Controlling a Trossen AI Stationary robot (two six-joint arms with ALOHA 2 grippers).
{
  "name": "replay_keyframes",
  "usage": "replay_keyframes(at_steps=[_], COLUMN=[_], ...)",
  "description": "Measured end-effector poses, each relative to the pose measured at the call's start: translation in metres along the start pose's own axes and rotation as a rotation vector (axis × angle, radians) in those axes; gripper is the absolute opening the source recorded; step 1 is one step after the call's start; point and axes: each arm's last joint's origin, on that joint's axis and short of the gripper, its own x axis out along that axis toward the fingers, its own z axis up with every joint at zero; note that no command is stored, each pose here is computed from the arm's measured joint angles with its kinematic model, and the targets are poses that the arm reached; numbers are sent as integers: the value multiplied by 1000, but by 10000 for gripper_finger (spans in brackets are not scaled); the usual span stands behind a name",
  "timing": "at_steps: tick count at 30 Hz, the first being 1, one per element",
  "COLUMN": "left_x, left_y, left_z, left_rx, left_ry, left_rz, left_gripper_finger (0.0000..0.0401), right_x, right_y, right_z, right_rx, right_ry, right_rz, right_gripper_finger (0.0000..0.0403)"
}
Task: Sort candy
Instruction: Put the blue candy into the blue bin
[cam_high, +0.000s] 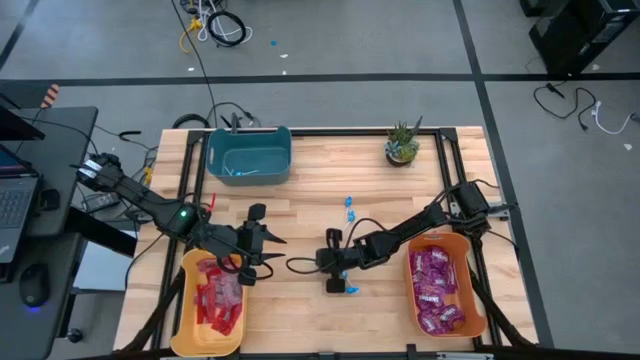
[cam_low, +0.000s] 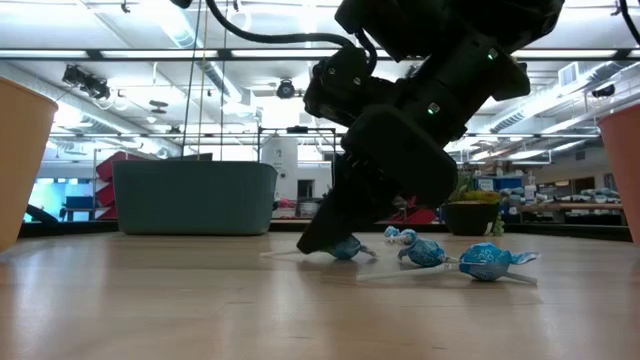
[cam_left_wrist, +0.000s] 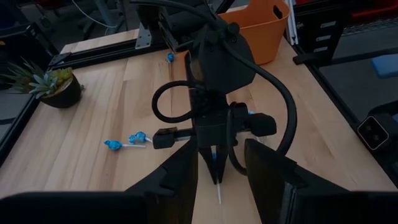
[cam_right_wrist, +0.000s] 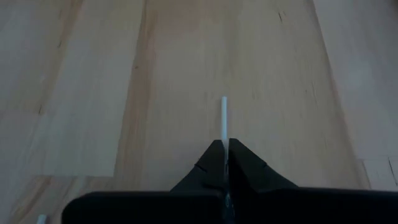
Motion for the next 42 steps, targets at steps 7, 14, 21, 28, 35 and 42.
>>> replay_keyframes(at_steps=[7,14,21,28,35,42], left_x=[0,0,0,0,0,5], left_y=[0,0,0,0,0,-3], left_z=[0,0,0,0,-1,-4], left_rx=[0,-2,-3,-2,1,16], left_ry=[0,0,-1,2,11,32], left_rz=[0,0,-1,-1,-4,-7], left_gripper_finger=[135,135,135,135,135,135], right_x=[0,-2,-3,-7,-17,-48], right_y=[0,0,0,3,4,10], right_z=[1,2,5,20,33,56], right_rx=[-5,3,5,-11,-25,-67], right_ry=[-12,-17,-27,-71,-129,-274], right_rz=[3,2,3,9,17,40], right_gripper_finger=[0,1,1,1,1,0])
